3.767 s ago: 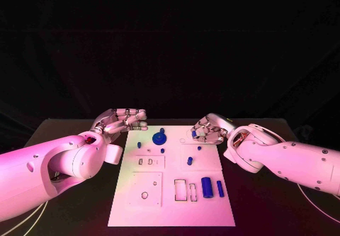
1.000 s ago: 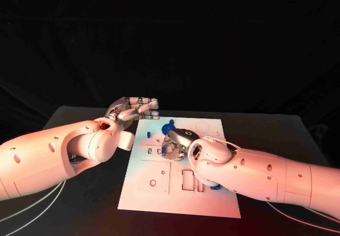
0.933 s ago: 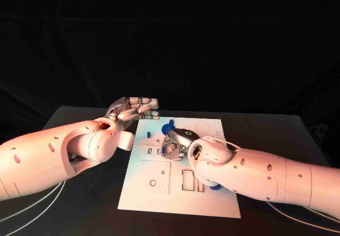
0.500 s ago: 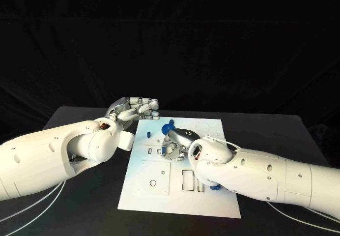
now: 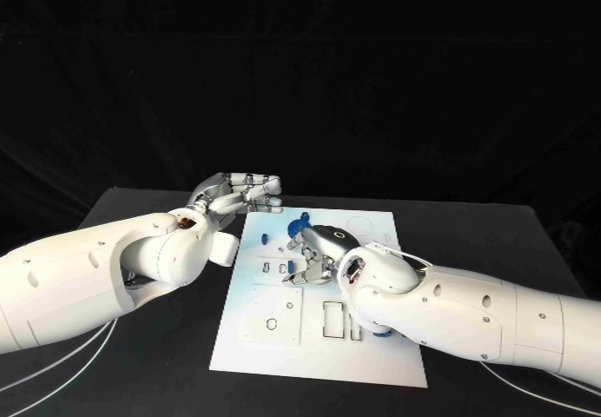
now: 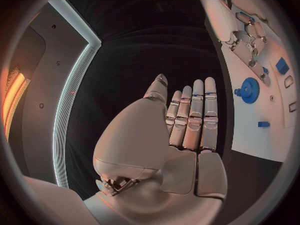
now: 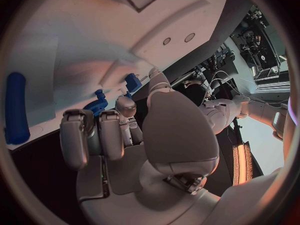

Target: Assemble the parts on the task board

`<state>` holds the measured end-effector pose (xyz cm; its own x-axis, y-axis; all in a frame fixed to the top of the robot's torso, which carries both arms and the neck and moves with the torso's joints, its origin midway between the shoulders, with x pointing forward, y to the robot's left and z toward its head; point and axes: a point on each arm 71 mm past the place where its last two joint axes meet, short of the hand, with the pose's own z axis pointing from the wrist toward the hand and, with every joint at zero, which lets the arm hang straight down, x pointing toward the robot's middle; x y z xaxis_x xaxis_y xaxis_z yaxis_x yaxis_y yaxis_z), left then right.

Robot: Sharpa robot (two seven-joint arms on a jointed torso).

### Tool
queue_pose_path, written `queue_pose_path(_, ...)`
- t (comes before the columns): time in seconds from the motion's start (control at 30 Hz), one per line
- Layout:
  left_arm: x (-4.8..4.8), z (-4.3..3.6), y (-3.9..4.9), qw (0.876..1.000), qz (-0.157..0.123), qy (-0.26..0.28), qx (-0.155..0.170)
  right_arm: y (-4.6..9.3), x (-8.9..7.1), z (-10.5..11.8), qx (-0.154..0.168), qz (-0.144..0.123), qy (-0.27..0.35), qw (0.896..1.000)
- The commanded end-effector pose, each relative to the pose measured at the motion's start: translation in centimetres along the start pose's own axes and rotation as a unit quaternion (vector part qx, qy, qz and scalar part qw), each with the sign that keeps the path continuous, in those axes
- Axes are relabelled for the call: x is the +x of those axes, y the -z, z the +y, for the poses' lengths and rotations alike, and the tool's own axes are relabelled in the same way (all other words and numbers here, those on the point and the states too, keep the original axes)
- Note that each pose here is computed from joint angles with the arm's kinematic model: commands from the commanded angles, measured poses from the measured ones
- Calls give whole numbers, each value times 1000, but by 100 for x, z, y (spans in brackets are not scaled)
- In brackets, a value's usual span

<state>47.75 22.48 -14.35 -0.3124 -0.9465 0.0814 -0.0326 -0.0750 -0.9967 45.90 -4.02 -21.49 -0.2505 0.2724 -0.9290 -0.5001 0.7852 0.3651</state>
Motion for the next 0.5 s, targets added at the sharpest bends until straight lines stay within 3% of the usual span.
queue_pose_path(0.03,-2,9,-11,999,16,-28,-6,86,-154,18,-35,-76,-25,996)
queue_pose_path(0.2,-71,51,-36,996,25,-82,-25,217,-429,-91,-61,-104,-72,990)
queue_pose_path(0.4,-147,128,-99,985,30,-161,-58,382,-770,-377,-44,-77,-182,979)
queue_pose_path(0.5,-134,193,-141,972,54,-213,-85,505,-914,-575,-26,-72,-254,964)
